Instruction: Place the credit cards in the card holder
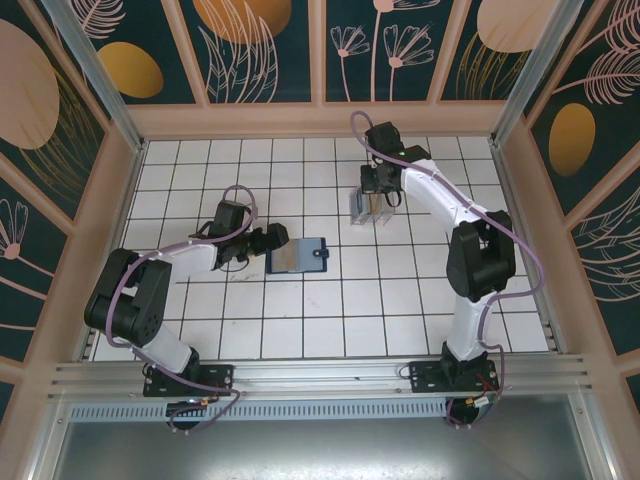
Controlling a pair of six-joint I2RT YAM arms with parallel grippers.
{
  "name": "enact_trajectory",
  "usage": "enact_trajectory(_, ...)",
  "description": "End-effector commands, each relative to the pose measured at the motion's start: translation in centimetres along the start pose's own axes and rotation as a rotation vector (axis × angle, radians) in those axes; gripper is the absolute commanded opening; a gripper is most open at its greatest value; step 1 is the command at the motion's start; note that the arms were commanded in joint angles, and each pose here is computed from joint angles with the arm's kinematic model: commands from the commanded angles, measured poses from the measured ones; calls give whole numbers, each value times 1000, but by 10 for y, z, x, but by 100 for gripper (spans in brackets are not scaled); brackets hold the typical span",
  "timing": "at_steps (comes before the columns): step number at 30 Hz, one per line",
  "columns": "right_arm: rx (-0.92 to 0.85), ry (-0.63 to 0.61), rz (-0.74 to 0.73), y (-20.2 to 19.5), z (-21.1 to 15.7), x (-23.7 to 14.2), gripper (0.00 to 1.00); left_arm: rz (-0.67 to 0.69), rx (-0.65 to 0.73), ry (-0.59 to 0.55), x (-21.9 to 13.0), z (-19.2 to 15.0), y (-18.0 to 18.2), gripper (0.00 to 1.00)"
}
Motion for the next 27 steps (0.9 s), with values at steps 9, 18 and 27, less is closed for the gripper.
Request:
enact_trajectory(9, -70, 2, -177, -14, -15, 15, 0, -13, 16, -1, 1, 0, -1, 98)
enact_trajectory(18, -39, -22, -169, -13, -13, 8, 0, -6, 24, 10, 2, 0, -1, 99)
enact_trajectory(27, -2, -67, -4, 12, 4, -8, 0, -15, 15, 6, 2, 0, -1, 98)
Point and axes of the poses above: each hand's point on the last joint's axis, 136 mm out from that joint toward the fingers, its own x axis out along the fingers, its own y axis along the line the jaws close on, z = x × y, the point moved 2 cm from there along -x, back along the fingers
